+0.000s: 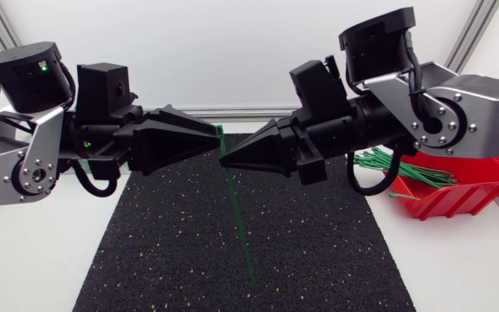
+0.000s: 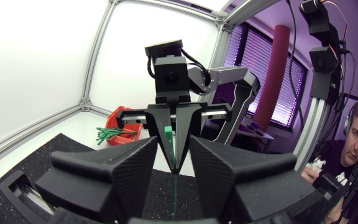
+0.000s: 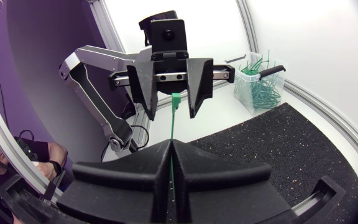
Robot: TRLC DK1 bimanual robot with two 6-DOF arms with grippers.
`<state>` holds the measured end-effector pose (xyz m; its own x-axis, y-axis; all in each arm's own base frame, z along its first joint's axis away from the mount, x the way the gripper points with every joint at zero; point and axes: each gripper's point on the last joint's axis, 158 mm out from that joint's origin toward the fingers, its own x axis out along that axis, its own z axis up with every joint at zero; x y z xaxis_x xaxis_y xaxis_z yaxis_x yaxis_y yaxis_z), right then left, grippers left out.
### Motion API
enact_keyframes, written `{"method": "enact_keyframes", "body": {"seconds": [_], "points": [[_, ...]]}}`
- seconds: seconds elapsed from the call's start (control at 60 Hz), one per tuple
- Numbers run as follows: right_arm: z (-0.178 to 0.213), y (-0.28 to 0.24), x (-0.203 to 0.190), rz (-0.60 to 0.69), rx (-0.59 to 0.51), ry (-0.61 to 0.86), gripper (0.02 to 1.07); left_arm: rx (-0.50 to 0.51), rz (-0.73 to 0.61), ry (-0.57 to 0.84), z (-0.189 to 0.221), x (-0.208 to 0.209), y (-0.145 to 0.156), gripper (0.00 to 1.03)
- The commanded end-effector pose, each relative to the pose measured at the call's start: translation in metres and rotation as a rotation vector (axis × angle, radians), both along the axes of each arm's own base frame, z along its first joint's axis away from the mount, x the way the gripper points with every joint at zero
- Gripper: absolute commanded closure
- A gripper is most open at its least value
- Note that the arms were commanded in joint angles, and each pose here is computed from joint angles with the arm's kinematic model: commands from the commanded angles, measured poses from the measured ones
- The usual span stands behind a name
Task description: Take a green cable tie from the red box, thread the tail through the head to close it, then place it in the transparent bin on the left.
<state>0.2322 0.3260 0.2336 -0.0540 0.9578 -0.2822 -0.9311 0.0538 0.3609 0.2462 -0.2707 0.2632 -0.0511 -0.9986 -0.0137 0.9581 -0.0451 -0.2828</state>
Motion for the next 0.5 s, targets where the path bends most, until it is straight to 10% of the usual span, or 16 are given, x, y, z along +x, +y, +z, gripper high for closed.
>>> {"method": "enact_keyframes", "body": {"seconds": [0.0,0.483], "points": [[-0.002,0.003,-0.001,0.009,0.001,0.019,1.01,-0.012,-0.022,-0.041,0.009,-0.004,-0.005,0.65],[0.005,-0.006,-0.009,-0.006,0.017,0.000,1.01,-0.008,-0.010,0.016,0.009,-0.010,-0.007,0.65]]}}
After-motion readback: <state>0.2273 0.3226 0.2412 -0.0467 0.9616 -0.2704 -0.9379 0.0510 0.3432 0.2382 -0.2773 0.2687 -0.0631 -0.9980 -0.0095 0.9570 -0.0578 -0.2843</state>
